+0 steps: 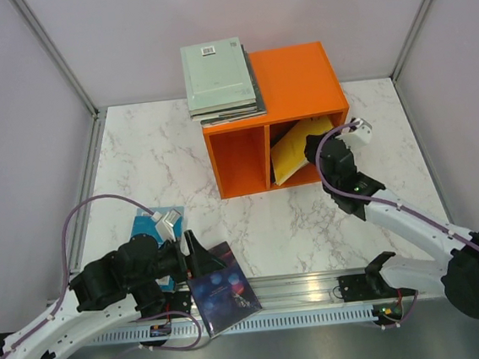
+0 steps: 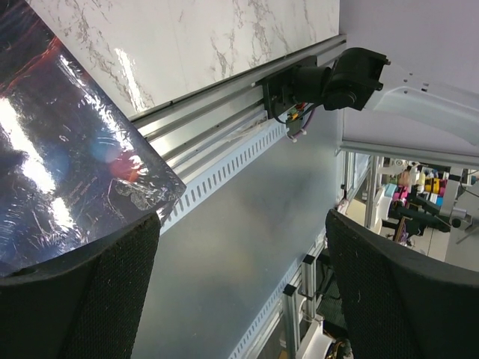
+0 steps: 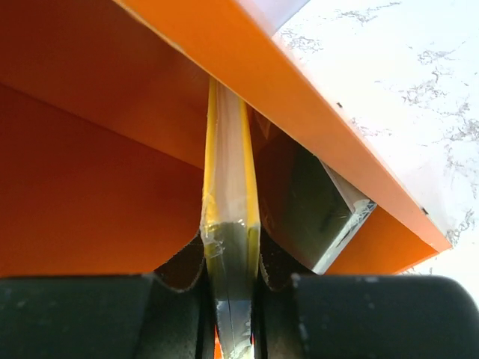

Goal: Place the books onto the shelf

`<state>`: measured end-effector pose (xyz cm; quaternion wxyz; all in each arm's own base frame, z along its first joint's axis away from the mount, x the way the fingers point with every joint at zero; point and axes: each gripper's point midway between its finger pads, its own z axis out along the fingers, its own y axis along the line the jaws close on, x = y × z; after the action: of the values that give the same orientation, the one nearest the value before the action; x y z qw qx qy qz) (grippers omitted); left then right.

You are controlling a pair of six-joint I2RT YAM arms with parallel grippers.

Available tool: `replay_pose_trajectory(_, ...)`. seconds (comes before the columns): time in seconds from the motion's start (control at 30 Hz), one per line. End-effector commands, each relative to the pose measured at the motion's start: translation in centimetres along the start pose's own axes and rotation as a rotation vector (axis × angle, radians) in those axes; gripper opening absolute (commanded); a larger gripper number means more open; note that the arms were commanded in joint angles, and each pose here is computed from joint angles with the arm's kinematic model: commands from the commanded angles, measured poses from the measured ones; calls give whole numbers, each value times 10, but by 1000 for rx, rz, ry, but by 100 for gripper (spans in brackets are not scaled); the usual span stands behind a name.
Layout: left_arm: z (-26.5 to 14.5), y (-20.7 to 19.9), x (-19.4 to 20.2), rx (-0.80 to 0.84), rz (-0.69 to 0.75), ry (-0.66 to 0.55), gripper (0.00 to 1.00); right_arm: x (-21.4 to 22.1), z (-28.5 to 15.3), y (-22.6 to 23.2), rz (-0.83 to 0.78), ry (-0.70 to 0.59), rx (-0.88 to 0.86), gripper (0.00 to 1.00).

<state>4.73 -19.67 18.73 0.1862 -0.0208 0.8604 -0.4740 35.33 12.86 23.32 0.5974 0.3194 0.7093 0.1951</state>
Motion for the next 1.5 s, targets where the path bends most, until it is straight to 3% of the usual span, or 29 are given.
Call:
replay_pose_trajectory(0.0,-12,-8,-4,7,-29,-16,92,-50,13,16,181,-226,-12,0)
replay_pose_trajectory(0.33,-10,4,1,-43,-33,6,91,-38,46,0,52,-314,104,0)
replay_pose_trajectory(0.7,-9,5,-4,-78,-19,-9,90,-2,69,-21,-9,-266,203,0)
replay_pose_trajectory(0.77,-8,5,-6,-82,-23,-16,90,2,70,-26,-10,-246,233,9)
replay_pose_trajectory(0.8,-8,5,-6,-86,-25,-20,89,2,70,-28,-11,-241,239,26)
replay_pose_trajectory(0.9,-8,6,-8,-87,-32,-31,89,5,66,-29,-4,-211,237,59)
replay_pose_trajectory(1.0,-7,6,-9,-85,-42,-42,89,6,60,-32,-12,-181,242,70)
replay_pose_trajectory(1.03,-7,6,-10,-83,-45,-46,89,7,59,-33,-14,-172,241,78)
replay_pose_trajectory(1.17,-5,6,-11,-80,-46,-52,89,6,45,-35,-6,-134,218,82)
replay_pose_trajectory(1.2,-5,6,-11,-80,-46,-52,89,6,41,-38,-7,-123,224,88)
replay_pose_trajectory(1.37,-3,13,-12,-95,-52,-70,89,3,10,-49,28,-69,190,89)
replay_pose_trajectory(1.47,-2,26,-14,-141,-85,-95,89,8,-11,-63,20,-2,181,95)
